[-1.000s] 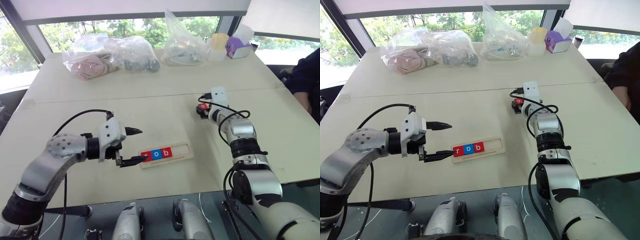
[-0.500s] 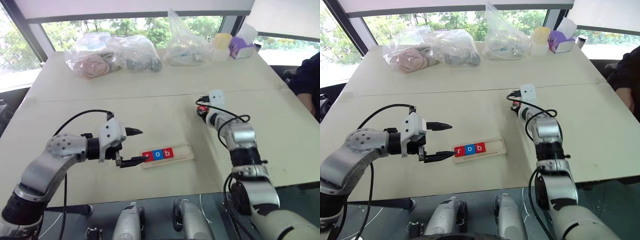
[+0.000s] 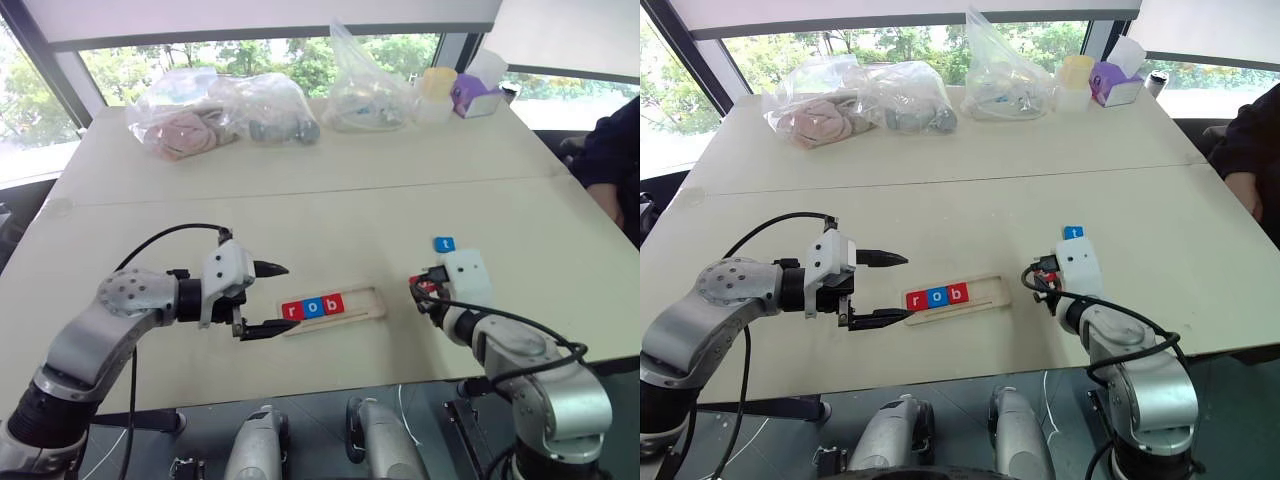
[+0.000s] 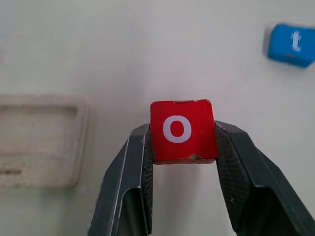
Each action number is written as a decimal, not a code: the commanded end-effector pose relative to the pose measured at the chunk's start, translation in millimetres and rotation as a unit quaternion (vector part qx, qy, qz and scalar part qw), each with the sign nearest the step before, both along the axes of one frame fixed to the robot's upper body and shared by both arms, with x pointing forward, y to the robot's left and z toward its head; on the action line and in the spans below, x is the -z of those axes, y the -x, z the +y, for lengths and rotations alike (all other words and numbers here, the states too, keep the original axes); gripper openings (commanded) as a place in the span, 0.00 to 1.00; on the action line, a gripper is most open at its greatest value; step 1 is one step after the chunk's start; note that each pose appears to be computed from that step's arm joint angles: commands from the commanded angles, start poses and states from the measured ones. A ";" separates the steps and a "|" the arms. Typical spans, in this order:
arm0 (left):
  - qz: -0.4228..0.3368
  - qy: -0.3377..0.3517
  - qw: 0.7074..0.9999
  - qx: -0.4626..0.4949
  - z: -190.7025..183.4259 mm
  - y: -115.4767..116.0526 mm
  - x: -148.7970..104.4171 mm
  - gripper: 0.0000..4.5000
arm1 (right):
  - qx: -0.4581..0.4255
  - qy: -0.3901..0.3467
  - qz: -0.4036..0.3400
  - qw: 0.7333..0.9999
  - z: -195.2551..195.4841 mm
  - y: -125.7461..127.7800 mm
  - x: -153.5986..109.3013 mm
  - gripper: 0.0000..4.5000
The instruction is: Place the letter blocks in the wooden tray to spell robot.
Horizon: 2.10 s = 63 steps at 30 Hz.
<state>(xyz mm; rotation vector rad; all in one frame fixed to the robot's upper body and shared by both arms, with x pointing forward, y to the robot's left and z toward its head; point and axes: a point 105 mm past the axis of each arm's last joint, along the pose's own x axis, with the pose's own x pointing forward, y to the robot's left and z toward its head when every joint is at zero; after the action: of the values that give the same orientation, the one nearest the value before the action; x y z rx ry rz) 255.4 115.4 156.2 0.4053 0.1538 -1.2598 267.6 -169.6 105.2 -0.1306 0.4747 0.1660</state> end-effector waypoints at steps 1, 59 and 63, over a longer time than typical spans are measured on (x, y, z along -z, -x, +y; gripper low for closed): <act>-0.016 0.001 1.000 0.012 -2.8 -0.9 -6.5 1.00 | 0.004 0.004 -0.016 1.000 0.2 3.2 -6.3 0.26; -0.037 -0.001 0.999 0.015 -8.2 -6.1 -13.3 1.00 | -0.491 0.099 0.036 0.865 -34.7 -36.1 -4.1 0.98; -0.037 0.000 0.999 0.014 -8.5 -6.0 -13.2 1.00 | -0.487 0.104 0.041 0.866 -41.6 -37.9 -2.0 0.98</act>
<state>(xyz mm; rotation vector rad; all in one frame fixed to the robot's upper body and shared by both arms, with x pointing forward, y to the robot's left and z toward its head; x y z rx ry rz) 263.7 108.0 161.0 0.4328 0.1304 -1.2735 301.8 -208.4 98.7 -0.5538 0.4992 1.1339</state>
